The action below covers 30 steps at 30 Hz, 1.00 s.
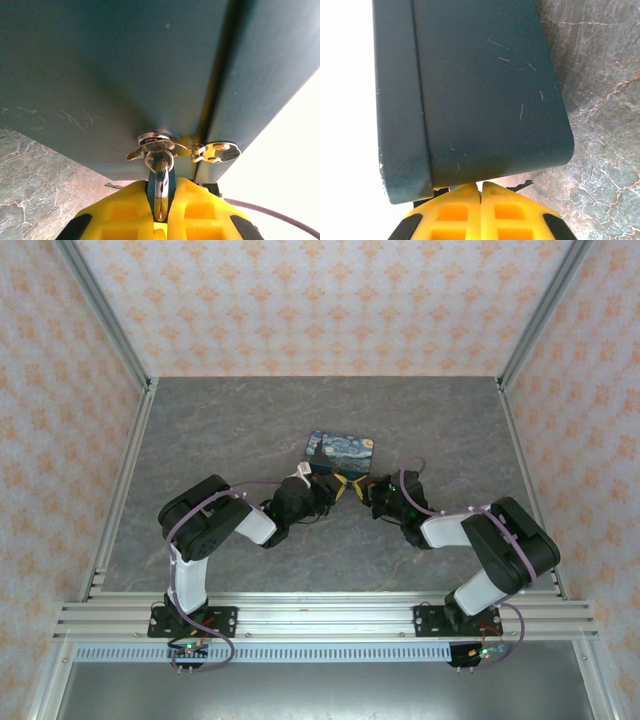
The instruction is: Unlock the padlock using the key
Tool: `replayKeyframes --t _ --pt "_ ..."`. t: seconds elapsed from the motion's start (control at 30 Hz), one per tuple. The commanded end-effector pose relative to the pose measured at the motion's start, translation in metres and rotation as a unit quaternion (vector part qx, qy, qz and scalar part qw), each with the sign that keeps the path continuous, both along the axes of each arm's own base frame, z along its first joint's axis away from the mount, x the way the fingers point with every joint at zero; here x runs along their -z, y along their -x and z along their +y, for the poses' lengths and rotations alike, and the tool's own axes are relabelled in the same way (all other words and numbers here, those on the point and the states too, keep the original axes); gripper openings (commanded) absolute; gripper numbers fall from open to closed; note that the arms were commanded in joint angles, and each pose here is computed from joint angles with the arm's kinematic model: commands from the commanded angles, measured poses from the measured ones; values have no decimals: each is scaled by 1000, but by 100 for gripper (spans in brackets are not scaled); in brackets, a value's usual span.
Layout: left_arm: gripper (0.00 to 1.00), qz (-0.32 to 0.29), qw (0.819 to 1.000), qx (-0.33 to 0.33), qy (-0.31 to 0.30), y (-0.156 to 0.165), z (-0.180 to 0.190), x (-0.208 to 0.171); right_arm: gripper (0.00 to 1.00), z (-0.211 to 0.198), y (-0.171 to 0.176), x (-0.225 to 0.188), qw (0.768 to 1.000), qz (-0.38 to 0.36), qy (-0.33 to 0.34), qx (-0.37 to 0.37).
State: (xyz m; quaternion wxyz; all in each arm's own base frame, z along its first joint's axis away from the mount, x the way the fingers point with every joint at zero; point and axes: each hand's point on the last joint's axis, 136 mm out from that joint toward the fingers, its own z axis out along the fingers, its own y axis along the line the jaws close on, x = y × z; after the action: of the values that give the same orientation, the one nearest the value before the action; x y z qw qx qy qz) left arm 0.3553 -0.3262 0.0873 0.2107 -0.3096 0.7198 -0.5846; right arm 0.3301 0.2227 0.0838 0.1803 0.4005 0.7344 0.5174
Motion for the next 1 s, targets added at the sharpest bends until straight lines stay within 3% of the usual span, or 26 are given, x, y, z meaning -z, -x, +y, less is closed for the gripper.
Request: replayKeyframes --t 0.0,0.37,0.67,0.97 --pt "0 -87 987 115 65 39 -40 -65 0 16 -5 -22 999 -36 -20 -32" --pt "0 -104 984 123 75 40 -44 -77 0 28 -9 -45 995 -53 -78 -43" --pt "0 -111 983 127 79 41 -45 -85 0 22 -12 -34 996 -63 -28 -64" --pt "0 -115 982 127 81 40 -47 -89 0 35 -5 -44 994 -51 -69 -71"
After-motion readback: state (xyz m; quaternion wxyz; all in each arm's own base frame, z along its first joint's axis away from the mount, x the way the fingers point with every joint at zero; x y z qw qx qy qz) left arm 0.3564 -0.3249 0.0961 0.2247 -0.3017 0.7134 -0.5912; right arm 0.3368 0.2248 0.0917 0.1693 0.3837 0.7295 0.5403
